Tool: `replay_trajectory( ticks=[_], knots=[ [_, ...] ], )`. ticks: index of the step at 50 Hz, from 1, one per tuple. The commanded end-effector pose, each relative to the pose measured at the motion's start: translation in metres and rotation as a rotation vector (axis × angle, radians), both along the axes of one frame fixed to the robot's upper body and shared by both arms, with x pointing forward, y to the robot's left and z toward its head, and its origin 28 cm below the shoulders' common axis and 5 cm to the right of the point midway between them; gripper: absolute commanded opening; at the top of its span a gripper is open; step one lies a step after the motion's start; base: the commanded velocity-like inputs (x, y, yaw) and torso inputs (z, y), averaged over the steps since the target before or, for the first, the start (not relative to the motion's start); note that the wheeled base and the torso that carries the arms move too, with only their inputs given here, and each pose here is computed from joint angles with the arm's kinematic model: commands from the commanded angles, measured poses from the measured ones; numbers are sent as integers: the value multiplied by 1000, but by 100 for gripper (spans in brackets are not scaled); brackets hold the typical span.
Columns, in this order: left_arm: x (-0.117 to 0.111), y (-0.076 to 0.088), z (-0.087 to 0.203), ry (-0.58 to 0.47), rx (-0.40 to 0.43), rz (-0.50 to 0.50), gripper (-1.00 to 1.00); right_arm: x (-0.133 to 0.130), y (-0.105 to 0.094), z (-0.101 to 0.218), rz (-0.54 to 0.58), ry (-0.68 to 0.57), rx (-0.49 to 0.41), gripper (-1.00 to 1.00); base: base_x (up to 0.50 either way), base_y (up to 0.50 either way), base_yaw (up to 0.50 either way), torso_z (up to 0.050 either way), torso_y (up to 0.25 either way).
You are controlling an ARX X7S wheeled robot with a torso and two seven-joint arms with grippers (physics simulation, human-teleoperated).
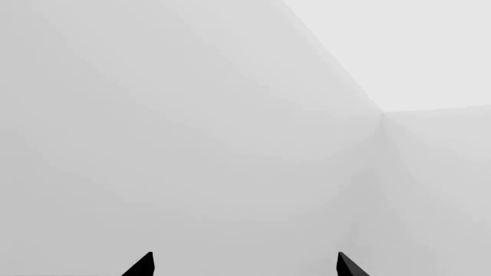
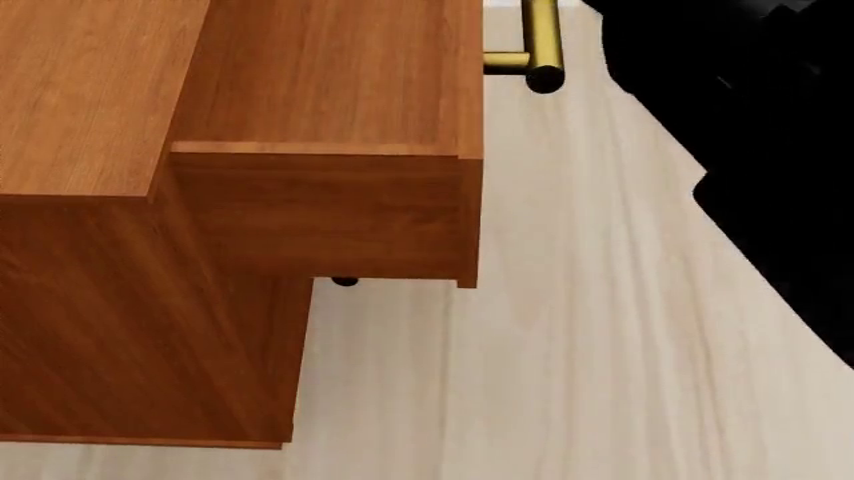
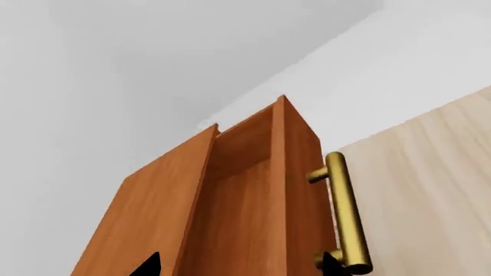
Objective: Close the bottom drawer of the cabinet and open the top drawer.
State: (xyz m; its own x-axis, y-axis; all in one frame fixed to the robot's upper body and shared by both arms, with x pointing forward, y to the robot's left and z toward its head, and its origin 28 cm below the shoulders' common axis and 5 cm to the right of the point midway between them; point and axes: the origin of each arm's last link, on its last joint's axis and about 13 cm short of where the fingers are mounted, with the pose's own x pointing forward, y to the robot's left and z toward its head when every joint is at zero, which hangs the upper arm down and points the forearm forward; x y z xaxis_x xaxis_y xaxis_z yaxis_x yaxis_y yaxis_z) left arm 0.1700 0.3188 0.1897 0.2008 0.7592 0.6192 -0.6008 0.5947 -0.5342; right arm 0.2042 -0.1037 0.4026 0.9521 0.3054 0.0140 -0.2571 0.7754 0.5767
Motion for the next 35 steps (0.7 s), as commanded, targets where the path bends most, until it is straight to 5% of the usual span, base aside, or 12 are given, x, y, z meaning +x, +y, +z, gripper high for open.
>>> replay_trajectory(
  ticks=[1,35],
  knots=[
    [0,0,0,-4,-4,-4,100,9,12,9,-53,-46,-233,100,0,0,0,0,0],
    [-1,0,-2,-5,-4,-4,100,71,29,-35,-67,129,-495,100,0,0,0,0,0]
  ],
)
